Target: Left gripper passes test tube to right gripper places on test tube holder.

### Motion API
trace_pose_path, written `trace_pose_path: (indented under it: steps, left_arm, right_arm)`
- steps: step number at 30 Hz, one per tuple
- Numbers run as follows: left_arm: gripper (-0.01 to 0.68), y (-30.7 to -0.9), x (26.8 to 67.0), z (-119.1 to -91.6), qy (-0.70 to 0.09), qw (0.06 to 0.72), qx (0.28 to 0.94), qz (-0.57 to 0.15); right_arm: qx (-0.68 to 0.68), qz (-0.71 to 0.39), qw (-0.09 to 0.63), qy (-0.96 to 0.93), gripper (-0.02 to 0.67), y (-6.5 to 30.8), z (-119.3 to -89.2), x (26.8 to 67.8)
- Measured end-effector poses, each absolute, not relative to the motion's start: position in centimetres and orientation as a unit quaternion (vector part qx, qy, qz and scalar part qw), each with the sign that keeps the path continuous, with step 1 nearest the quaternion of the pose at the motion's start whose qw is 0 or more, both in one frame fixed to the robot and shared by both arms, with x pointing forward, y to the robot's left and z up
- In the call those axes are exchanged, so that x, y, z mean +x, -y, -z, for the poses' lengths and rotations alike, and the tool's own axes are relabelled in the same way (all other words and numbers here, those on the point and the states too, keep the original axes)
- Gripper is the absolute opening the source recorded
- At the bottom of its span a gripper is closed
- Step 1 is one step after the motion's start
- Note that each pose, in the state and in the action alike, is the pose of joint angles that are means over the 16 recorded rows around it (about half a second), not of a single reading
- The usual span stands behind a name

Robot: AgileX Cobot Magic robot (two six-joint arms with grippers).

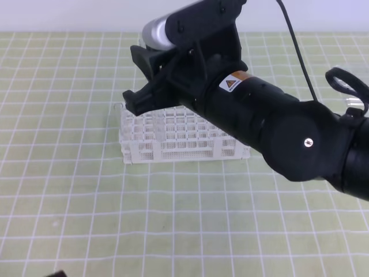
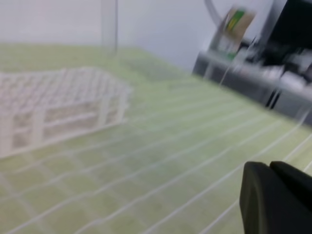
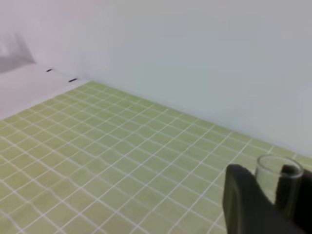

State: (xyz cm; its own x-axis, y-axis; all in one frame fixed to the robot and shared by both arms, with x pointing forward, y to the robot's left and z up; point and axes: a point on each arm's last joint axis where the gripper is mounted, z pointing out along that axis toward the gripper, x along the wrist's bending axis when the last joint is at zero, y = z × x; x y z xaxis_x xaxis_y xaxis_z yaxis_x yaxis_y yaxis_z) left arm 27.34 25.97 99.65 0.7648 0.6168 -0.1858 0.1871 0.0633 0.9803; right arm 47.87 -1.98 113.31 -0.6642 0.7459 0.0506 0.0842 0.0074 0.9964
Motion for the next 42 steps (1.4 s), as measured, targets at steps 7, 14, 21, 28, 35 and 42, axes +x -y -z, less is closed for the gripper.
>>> trace_pose_path:
  steps: [7,14,21,28,35,42]
  left_arm:
    - [-0.002,-25.7,27.6,-97.2,-0.289,0.646,0.684,-0.179]
    - [-0.002,-25.7,27.6,-96.9,-0.282,0.644,0.687,-0.186]
    - [-0.002,-25.7,27.7,-96.9,-0.272,0.639,0.691,-0.2]
    - [-0.002,-25.7,27.7,-96.9,-0.26,0.635,0.695,-0.215]
    - [-0.002,-25.7,27.8,-96.9,-0.257,0.633,0.696,-0.219]
    - [-0.002,-25.7,27.8,-96.9,-0.257,0.633,0.696,-0.219]
  right_arm:
    - [0.316,-0.631,0.284,-0.649,0.102,1.8,-112.9,48.4]
    - [0.319,-0.638,0.306,-0.63,0.102,0.9,-111.3,49.6]
    - [0.299,-0.659,0.321,-0.611,0.102,-0.6,-109.1,50.7]
    - [0.27,-0.681,0.329,-0.595,0.102,-1.5,-107.5,51.4]
    - [0.266,-0.685,0.338,-0.588,0.102,-1.9,-105.9,52.2]
    - [0.259,-0.688,0.336,-0.589,0.102,-2.5,-103.9,52.7]
